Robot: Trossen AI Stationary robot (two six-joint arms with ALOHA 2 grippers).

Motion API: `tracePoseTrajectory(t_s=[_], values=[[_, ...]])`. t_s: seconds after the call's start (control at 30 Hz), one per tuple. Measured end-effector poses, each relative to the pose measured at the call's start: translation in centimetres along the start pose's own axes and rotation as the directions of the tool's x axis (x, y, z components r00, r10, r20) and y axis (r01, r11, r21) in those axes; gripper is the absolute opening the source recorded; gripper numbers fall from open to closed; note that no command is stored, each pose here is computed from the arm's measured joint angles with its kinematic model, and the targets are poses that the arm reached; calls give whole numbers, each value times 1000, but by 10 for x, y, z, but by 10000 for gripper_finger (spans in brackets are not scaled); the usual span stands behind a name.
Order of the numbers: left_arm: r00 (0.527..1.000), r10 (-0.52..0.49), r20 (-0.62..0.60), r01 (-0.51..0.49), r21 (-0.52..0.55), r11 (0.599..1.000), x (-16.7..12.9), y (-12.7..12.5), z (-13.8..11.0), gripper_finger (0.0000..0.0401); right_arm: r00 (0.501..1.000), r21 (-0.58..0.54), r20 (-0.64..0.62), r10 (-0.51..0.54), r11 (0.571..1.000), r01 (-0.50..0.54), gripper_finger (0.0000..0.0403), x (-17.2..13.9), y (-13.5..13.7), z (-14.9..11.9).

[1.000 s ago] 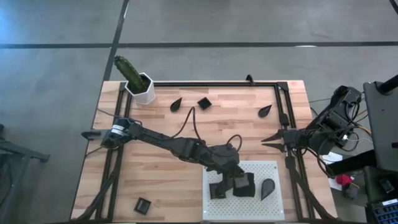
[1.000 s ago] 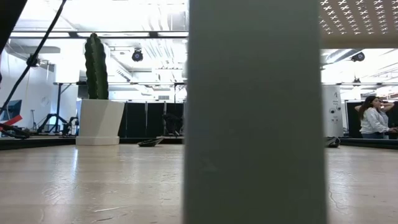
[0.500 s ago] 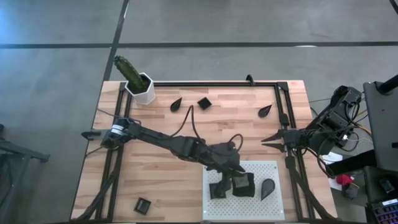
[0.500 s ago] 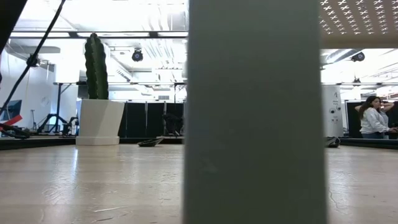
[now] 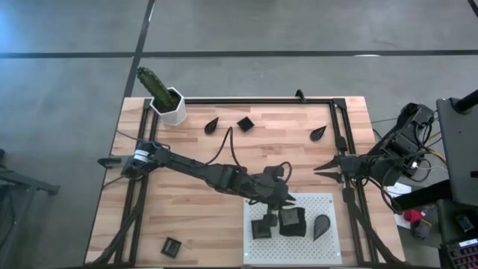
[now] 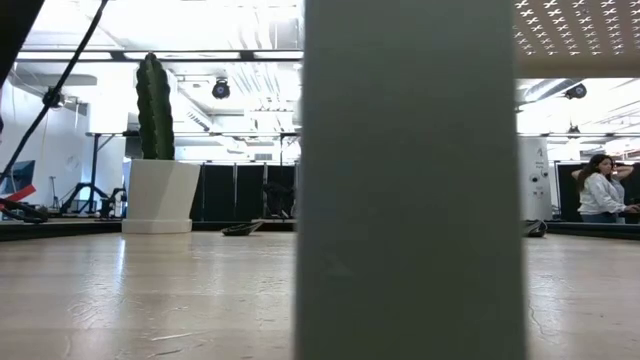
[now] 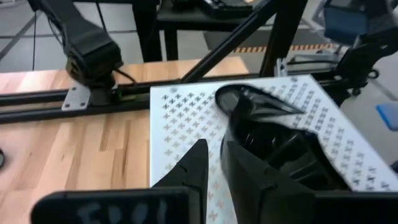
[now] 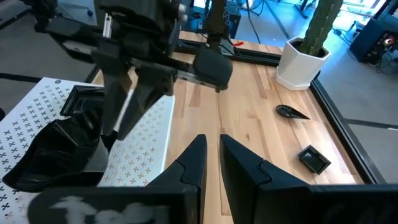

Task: Pick & Place Mini shaped plates
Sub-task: Stack the distorted square plate on top of the distorted square plate on the shelf

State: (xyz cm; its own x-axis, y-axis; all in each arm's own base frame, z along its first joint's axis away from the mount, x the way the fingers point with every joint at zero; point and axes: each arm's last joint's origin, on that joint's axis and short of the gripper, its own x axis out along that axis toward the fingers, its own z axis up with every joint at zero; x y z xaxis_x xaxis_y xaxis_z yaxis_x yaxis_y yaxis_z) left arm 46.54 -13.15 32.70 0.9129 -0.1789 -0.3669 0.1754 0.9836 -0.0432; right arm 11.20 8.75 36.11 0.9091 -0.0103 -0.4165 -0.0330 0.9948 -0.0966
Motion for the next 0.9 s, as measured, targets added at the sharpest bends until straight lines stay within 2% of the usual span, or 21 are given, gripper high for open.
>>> tracePoseTrajectory(t_s=[0.27, 0.53, 0.77, 0.9], values=[[999, 10, -32, -9, 24, 1000, 6, 0, -10, 39, 1000, -4, 0, 0, 1000, 0, 43, 0, 0, 0], [1000, 1, 11, -2, 68, 998, -1, -4, 2, 39, 1000, -1, 0, 0, 1000, 0, 43, 0, 0, 0], [996, -87, 1, 86, 139, 986, -1, -13, 1, 39, 1000, -4, -1, 0, 1000, 0, 43, 0, 0, 0], [996, -90, -17, 91, 143, 986, 1, -14, -3, 39, 1000, -18, -1, 0, 1000, 0, 43, 0, 0, 0]])
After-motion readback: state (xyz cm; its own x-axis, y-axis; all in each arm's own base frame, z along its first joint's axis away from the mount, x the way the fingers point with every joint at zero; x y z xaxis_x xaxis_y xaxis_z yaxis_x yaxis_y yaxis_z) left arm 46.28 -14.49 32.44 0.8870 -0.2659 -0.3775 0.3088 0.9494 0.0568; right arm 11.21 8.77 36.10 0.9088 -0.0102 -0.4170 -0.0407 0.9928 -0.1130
